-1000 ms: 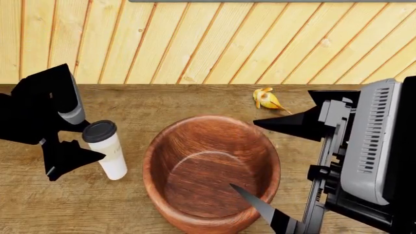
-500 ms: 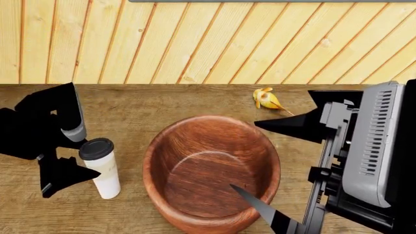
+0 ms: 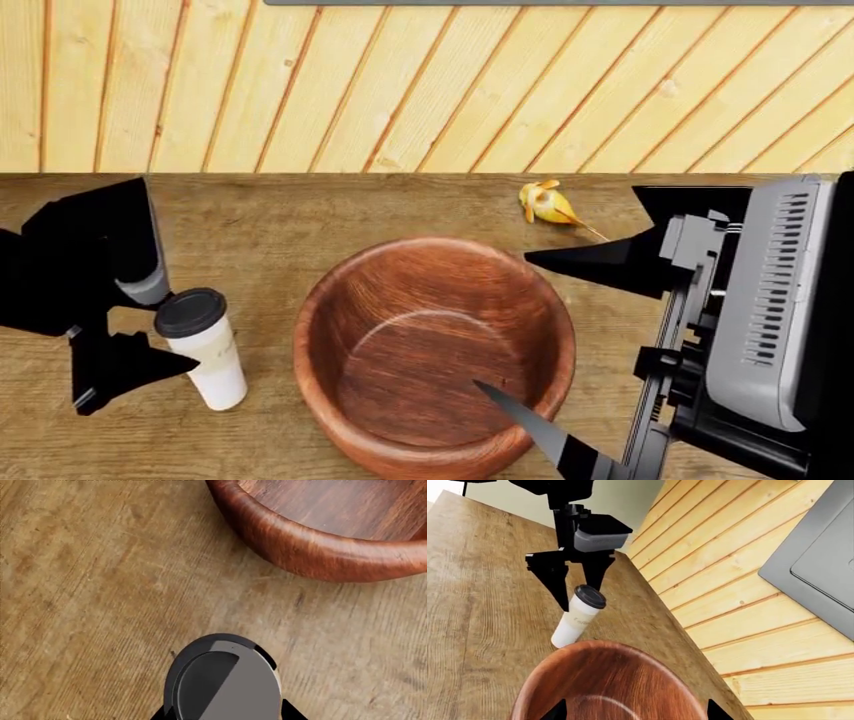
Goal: Pick the cup and bowl from the sink and place them on the counter for drying.
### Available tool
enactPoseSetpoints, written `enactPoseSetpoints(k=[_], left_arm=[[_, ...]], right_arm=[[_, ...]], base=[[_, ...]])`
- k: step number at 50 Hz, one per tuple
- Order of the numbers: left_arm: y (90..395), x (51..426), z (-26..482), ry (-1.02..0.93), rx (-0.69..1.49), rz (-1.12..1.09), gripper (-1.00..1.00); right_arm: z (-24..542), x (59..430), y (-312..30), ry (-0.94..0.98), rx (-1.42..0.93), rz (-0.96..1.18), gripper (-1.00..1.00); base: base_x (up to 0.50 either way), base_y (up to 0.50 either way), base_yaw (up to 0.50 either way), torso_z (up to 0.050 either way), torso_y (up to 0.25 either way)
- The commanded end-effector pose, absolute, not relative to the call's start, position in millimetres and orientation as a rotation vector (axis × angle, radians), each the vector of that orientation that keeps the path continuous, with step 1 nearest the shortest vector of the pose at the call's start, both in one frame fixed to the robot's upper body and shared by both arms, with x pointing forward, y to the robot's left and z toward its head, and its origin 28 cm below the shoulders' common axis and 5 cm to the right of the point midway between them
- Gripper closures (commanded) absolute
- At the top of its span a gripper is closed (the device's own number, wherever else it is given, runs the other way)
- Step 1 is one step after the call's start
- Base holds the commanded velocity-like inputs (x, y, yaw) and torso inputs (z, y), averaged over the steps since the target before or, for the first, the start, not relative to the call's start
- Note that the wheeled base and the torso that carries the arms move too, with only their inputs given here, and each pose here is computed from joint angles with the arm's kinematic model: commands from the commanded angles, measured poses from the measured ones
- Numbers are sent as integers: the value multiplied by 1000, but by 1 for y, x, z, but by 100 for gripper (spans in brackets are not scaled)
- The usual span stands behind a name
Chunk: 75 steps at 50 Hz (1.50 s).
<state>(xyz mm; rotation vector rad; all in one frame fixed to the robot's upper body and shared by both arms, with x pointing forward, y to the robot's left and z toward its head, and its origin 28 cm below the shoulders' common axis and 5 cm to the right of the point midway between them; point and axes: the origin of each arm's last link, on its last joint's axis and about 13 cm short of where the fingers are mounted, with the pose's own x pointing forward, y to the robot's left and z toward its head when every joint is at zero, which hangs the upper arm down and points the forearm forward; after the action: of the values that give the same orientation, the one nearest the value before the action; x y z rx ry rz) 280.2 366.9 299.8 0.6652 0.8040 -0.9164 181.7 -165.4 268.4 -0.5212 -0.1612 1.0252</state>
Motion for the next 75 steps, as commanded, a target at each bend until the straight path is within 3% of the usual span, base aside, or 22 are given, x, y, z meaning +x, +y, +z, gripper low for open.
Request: enactPoseSetpoints(k=[1, 2, 3, 24, 41, 55, 60, 67, 70, 75], left_arm=[[368, 281, 270, 919, 651, -942, 100], [368, 282, 269, 919, 646, -938, 100], [368, 280, 267, 926, 645, -943, -100], [368, 274, 260, 943, 625, -944, -100], [364, 281, 287, 846, 627, -862, -100], [380, 246, 282, 1097, 682, -849, -100], [373, 244, 311, 1019, 648, -845, -100], [377, 263, 372, 683, 720, -702, -100], [389, 242, 371, 716, 717, -657, -100], [390, 173, 377, 643, 630, -609, -100]], right_arm=[[269, 181, -166, -164, -521, 1023, -100], [269, 181, -165, -165, -520, 1024, -100], [269, 181, -165, -166, -520, 1024, -100], [267, 181, -165, -170, -514, 1029, -100], [268, 179, -164, -171, -515, 1048, -100], [270, 177, -165, -162, -525, 1052, -100], [269, 180, -164, -164, -513, 1065, -100], [273, 181, -161, -185, -516, 1087, -100], [275, 180, -164, -179, -524, 1074, -100], [285, 182, -169, -177, -550, 1031, -100]], base=[[0, 0, 0, 0, 0], [0, 0, 0, 0, 0], [0, 0, 0, 0, 0], [0, 0, 0, 0, 0], [0, 0, 0, 0, 0], [0, 0, 0, 0, 0], [0, 0, 0, 0, 0], [0, 0, 0, 0, 0], [0, 0, 0, 0, 0], [0, 0, 0, 0, 0]])
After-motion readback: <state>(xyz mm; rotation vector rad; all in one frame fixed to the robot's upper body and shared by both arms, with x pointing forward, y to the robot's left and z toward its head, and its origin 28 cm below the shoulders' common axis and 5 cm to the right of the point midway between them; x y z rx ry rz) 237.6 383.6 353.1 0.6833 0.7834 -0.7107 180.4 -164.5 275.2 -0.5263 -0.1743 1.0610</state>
